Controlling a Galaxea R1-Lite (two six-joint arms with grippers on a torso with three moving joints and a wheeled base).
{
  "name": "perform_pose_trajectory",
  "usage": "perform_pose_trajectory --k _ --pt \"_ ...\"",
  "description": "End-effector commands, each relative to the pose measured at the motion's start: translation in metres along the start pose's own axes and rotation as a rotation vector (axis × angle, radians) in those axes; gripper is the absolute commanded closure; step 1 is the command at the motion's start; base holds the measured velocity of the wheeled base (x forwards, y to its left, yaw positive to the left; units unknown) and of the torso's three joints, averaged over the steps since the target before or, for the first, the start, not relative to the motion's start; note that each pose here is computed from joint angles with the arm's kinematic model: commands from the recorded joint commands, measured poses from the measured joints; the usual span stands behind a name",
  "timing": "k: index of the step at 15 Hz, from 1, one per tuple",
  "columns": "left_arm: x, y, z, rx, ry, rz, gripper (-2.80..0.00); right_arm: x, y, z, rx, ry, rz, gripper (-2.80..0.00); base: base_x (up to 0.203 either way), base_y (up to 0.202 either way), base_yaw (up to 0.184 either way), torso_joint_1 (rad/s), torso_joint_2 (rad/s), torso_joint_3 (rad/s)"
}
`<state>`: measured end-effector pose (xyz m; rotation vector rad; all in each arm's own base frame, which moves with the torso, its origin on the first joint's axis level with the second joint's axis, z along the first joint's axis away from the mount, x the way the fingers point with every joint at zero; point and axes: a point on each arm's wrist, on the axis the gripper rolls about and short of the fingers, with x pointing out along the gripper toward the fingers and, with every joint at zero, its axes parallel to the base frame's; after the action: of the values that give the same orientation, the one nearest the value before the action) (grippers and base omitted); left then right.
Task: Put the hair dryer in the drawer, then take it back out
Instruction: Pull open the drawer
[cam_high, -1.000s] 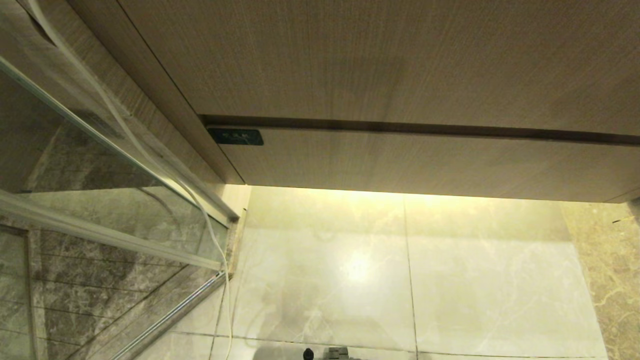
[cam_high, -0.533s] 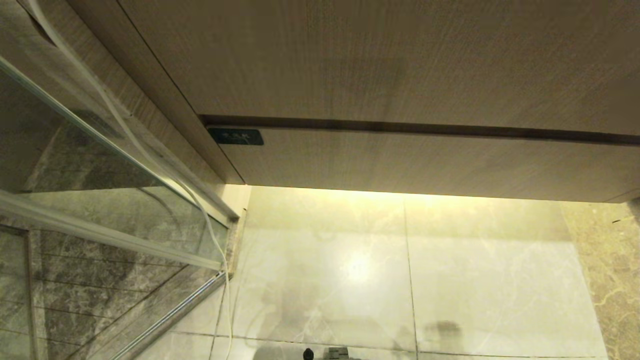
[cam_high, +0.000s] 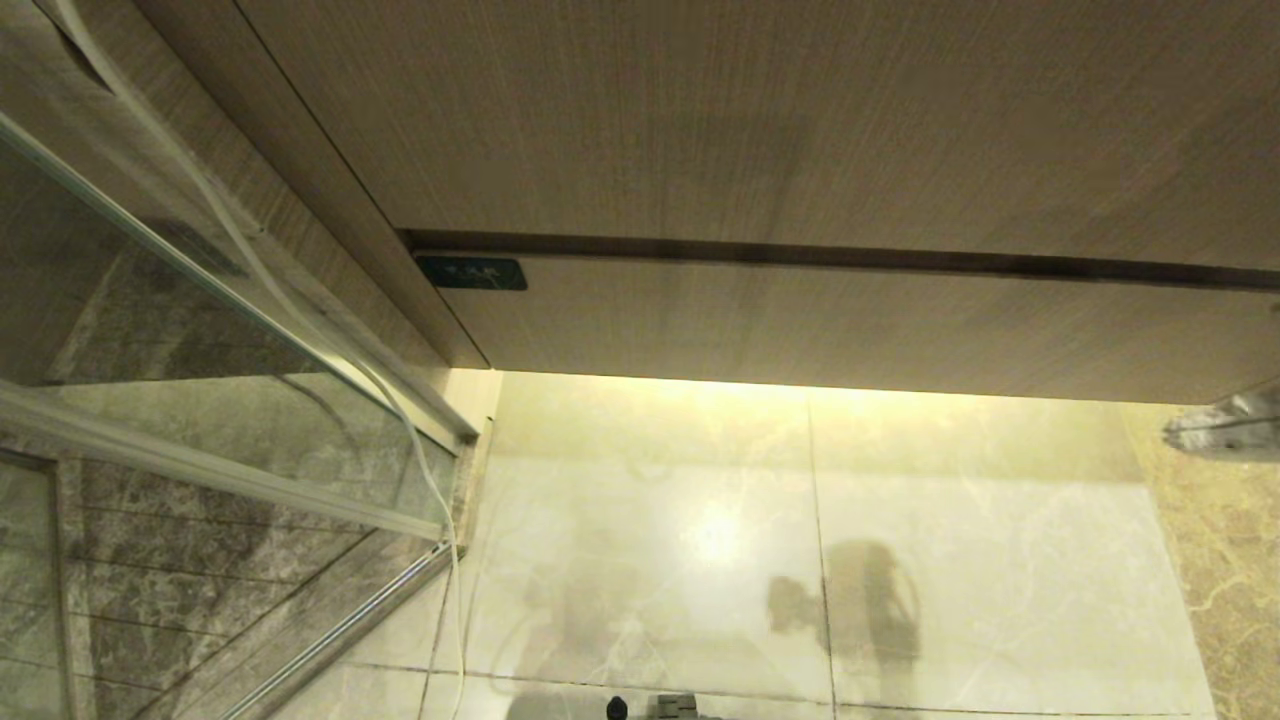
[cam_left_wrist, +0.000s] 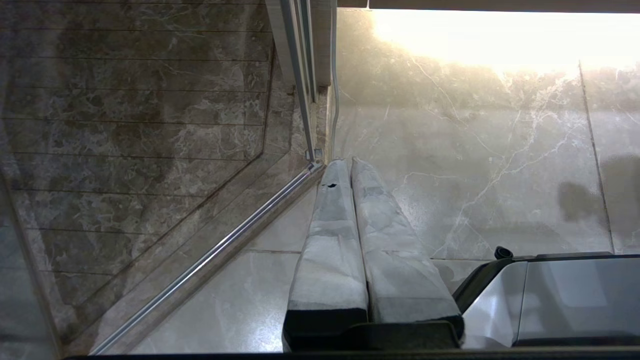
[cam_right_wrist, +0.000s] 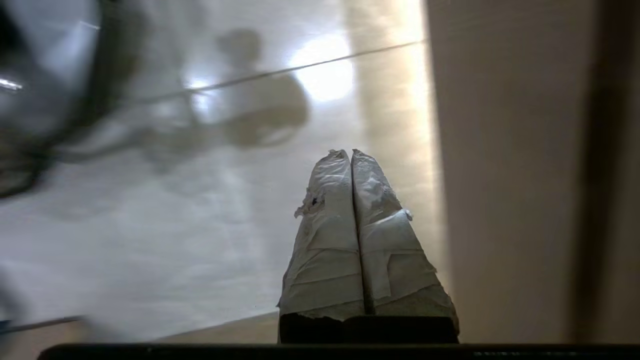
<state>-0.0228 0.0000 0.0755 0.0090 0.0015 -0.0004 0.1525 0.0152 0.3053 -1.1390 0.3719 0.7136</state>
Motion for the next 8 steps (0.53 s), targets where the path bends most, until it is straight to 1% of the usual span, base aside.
perform_pose_trajectory --k 1,3,5,6,7,8 --pt "0.0 0.0 0.0 0.0 0.0 0.0 0.0 0.026 -0.012 -0.003 -0.068 -0.004 0.009 0.0 0.0 0.0 0.0 0.0 0.0 0.0" --pt "0.0 0.0 0.0 0.0 -0.001 0.0 0.0 0.038 -0.012 -0.004 -0.089 -0.021 0.006 0.0 0.0 0.0 0.0 0.0 0.0 0.0" --pt "0.0 0.0 0.0 0.0 -0.001 0.0 0.0 0.046 -0.016 -0.004 -0.107 -0.033 -0.028 0.0 0.0 0.0 0.0 0.0 0.0 0.0" --pt "0.0 0.0 0.0 0.0 0.0 0.0 0.0 0.051 -0.015 -0.006 -0.105 -0.033 -0.02 -2.8 0.0 0.0 0.0 0.0 0.0 0.0" --pt "0.0 0.0 0.0 0.0 -0.001 0.0 0.0 0.058 -0.014 -0.008 -0.105 -0.033 -0.019 -2.8 0.0 0.0 0.0 0.0 0.0 0.0" --pt "0.0 0.0 0.0 0.0 -0.001 0.0 0.0 0.063 -0.018 -0.008 -0.115 -0.043 -0.054 -2.8 0.0 0.0 0.0 0.0 0.0 0.0"
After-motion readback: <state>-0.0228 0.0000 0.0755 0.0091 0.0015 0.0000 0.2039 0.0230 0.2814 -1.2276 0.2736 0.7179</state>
